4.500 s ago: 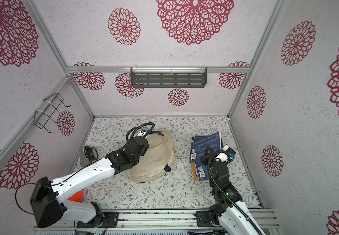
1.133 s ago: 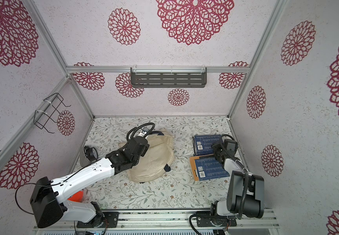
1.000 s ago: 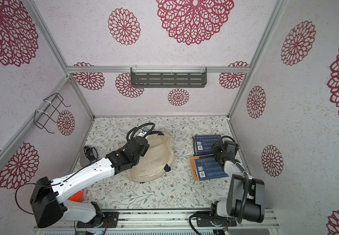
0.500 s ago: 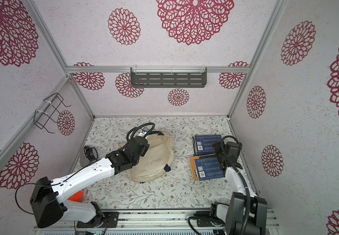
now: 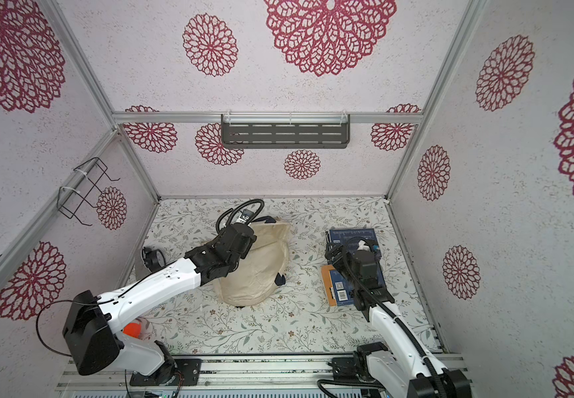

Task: Take out the books from the canvas bag
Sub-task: Adjust the canvas bag at the center of the board.

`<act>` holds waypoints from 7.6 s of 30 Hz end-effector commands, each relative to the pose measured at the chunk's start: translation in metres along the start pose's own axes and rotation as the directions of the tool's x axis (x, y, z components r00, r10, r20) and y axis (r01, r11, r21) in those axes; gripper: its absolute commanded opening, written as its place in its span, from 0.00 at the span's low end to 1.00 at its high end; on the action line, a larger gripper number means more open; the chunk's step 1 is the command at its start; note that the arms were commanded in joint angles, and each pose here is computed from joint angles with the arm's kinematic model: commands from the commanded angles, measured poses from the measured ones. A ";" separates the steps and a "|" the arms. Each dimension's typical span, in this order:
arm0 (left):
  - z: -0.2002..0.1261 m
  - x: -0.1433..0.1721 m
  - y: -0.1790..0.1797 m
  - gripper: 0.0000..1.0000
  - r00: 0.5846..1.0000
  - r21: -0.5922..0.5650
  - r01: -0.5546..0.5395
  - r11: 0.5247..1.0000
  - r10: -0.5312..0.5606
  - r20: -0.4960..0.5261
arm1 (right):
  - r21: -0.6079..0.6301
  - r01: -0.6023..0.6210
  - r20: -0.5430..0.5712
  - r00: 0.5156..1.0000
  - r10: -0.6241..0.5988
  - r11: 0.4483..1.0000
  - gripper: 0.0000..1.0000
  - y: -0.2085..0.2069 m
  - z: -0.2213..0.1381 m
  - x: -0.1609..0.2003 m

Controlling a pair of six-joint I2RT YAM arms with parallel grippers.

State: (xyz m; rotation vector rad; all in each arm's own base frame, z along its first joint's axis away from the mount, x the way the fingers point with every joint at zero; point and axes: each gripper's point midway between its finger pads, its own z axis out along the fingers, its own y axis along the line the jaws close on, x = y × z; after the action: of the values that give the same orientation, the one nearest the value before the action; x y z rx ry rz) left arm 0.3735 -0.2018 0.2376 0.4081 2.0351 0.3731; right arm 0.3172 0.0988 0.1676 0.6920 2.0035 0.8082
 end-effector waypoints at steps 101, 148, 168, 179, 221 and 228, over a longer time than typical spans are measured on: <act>0.024 -0.016 0.023 0.38 0.913 0.079 0.390 0.917 -0.375 -0.160 | -0.299 0.021 -0.239 0.966 -0.096 0.954 0.00 0.114 0.042 0.240; -0.075 -0.060 0.164 0.98 0.788 0.027 0.604 0.796 -0.602 0.130 | -0.330 0.242 -0.165 0.937 -0.308 0.913 0.00 0.171 0.015 0.177; -0.090 -0.009 0.173 0.98 0.804 -0.030 0.593 0.804 -0.591 0.064 | -0.311 0.254 -0.184 0.929 -0.321 0.916 0.00 0.204 0.017 0.106; -0.079 0.009 0.173 0.98 0.806 -0.056 0.592 0.804 -0.592 0.020 | -0.335 0.220 -0.218 0.928 -0.303 0.916 0.12 0.205 0.024 0.094; -0.059 0.029 0.182 0.98 0.740 -0.056 0.671 0.739 -0.672 0.006 | -0.411 0.314 -0.060 0.928 -0.369 0.856 0.86 0.237 -0.040 0.037; -0.062 0.033 0.185 0.98 0.723 -0.041 0.691 0.722 -0.689 0.042 | -0.372 0.416 0.073 0.904 -0.421 0.830 0.99 0.233 -0.064 0.009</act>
State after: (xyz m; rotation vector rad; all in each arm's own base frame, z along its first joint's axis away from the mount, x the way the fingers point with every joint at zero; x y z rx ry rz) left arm 0.3275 -0.0310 0.3084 -0.3624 2.0464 -0.0099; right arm 0.2986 0.2552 0.3335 0.0285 1.9385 0.9695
